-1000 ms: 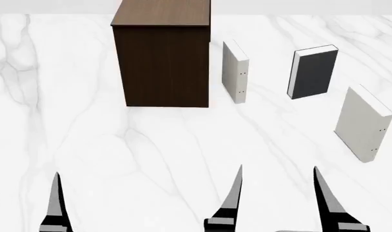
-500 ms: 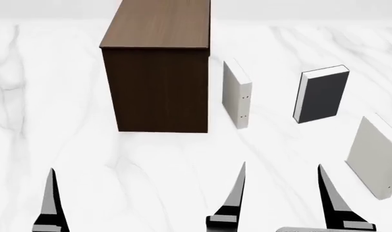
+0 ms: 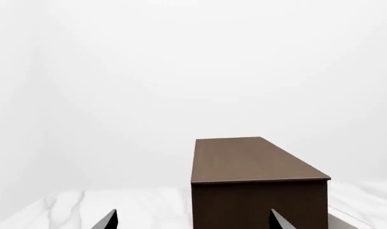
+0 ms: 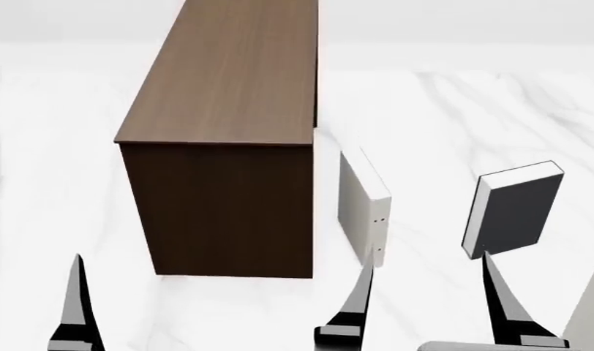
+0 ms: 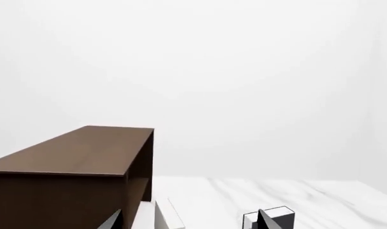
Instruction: Pick up the book in the middle and place it on the cabinet shelf.
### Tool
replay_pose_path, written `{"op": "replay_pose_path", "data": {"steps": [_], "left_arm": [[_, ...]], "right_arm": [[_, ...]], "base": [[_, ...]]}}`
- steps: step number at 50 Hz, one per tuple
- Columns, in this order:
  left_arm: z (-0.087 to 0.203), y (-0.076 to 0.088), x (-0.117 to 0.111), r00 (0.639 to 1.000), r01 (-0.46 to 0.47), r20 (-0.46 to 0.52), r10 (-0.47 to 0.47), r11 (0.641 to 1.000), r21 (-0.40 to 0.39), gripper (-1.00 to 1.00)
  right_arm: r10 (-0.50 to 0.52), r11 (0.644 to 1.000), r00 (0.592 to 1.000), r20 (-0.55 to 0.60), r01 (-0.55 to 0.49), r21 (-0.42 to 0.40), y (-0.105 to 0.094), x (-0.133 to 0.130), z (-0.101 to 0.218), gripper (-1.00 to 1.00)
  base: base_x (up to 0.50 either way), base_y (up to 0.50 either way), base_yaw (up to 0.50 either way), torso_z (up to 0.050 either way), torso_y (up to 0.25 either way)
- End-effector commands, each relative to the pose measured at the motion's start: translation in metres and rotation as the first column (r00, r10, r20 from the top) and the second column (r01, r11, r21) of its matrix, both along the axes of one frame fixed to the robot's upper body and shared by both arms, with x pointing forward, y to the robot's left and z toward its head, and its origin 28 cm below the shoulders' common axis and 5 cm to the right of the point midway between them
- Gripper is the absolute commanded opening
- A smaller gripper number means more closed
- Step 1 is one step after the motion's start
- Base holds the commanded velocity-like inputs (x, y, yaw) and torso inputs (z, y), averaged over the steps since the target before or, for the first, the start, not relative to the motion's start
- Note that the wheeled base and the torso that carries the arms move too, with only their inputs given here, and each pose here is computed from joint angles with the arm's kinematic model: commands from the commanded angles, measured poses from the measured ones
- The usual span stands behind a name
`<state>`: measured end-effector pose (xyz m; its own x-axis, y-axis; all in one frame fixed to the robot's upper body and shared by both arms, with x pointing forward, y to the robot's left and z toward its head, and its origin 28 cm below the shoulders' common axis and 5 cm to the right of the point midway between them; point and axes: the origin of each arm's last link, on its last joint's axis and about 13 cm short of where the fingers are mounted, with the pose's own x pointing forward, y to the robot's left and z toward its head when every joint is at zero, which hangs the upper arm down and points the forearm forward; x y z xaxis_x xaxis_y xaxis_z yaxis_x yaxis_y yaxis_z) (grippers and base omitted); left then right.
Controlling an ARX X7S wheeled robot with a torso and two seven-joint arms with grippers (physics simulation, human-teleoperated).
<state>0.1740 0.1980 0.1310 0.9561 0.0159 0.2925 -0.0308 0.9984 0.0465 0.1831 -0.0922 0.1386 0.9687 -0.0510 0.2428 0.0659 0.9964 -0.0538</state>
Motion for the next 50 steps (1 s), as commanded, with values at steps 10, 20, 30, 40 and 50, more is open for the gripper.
{"op": "replay_pose_path", "data": {"steps": [10,20,30,40,50], "left_arm": [[0.003,0.002,-0.001,1.0,0.004,0.016,-0.004,1.0,-0.012,1.0],[0.003,0.001,-0.002,1.0,0.005,0.015,-0.004,1.0,-0.012,1.0],[0.002,0.001,-0.001,1.0,0.004,0.017,-0.003,1.0,-0.012,1.0],[0.002,0.002,-0.001,1.0,0.004,0.016,-0.003,1.0,-0.015,1.0],[0.003,0.001,-0.001,1.0,0.006,0.018,-0.005,1.0,-0.019,1.0]], "right_arm": [[-0.006,1.0,1.0,0.004,0.006,0.006,-0.002,0.001,0.001,1.0],[-0.006,1.0,1.0,0.001,0.006,0.006,-0.002,0.001,0.0,1.0],[-0.006,1.0,1.0,0.009,0.006,0.007,-0.001,0.001,0.0,1.0],[0.113,0.992,0.991,0.073,-0.117,0.042,-0.002,-0.007,-0.001,1.0],[0.132,0.986,0.987,0.09,-0.141,0.094,-0.004,-0.009,0.001,1.0]], "base": [[0.5,0.0,0.0,0.0,0.001],[0.5,0.0,0.0,0.0,0.002],[0.5,0.0,0.0,0.0,0.001],[0.2,0.0,0.0,0.0,0.001],[-0.03,0.0,-0.39,0.0,0.0]]}}
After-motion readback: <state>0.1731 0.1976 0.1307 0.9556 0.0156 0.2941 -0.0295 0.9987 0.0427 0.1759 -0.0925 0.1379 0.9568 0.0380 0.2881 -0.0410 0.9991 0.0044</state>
